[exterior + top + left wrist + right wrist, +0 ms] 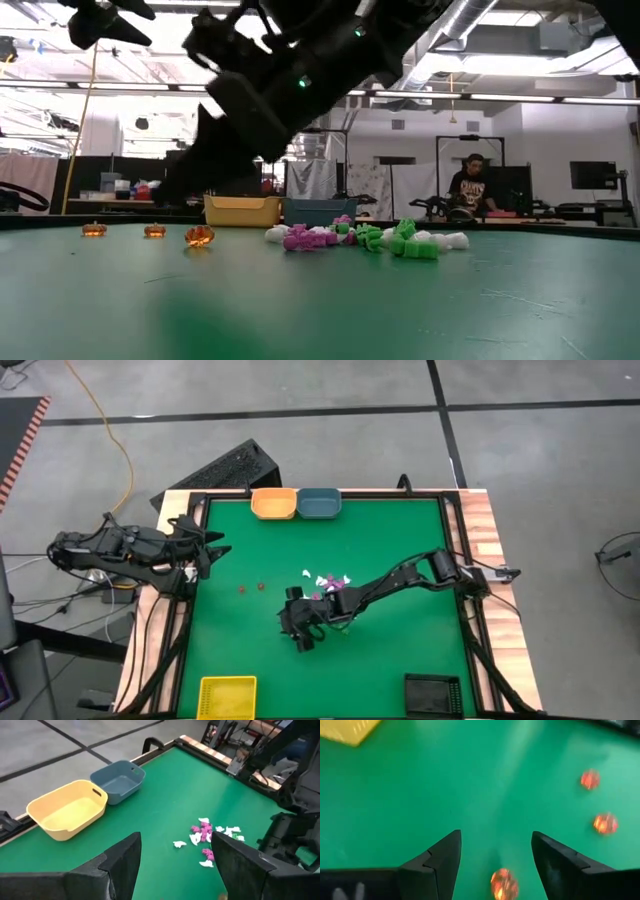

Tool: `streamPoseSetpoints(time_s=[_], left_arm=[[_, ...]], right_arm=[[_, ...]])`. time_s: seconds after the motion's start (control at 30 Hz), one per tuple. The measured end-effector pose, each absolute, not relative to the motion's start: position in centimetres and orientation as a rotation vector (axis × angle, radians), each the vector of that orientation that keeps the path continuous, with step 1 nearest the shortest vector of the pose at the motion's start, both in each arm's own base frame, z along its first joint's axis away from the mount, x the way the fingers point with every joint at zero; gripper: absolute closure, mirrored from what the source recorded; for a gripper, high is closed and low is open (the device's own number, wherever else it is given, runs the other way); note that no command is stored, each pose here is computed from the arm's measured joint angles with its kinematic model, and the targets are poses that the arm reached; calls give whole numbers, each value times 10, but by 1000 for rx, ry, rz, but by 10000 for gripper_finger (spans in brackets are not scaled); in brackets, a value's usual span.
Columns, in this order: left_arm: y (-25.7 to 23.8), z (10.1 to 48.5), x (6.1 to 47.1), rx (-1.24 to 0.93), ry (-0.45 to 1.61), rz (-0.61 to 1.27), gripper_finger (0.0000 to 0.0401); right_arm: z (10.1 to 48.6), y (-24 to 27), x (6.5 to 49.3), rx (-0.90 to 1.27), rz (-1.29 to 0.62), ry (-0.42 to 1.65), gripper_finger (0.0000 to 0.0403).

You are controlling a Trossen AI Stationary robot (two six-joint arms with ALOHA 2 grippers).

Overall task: Sort Halloween decoration
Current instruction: Put the orange pumpkin into the gray bin

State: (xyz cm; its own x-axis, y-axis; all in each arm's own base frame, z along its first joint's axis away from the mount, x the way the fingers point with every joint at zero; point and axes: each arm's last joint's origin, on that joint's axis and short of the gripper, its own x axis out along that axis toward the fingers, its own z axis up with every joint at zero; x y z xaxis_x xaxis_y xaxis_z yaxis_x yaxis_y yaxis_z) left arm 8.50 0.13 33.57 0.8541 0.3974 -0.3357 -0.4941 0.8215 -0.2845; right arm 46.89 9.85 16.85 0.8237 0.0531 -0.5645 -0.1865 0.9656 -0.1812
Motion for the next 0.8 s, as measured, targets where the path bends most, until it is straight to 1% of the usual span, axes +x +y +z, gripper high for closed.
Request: streamPoseSetpoints(time_s=[0.1,0.17,0.4,0.57,0.63,0.8], left_arm=[[1,335,85,-372,274,481,170],[1,335,85,-364,276,480,170],[2,336,85,-351,263,512,170],[3,336,85,-348,259,528,170],[3,336,85,-348,256,535,170],[3,336,85,-346,248,555,170]], right_arm=[[161,90,466,-141,82,652,159],[156,85,465,-101,79,657,159],[145,81,461,-74,72,566,159],[130,84,451,-82,58,559,159],[129,82,451,-76,52,529,159],[123,81,447,-76,51,527,159]])
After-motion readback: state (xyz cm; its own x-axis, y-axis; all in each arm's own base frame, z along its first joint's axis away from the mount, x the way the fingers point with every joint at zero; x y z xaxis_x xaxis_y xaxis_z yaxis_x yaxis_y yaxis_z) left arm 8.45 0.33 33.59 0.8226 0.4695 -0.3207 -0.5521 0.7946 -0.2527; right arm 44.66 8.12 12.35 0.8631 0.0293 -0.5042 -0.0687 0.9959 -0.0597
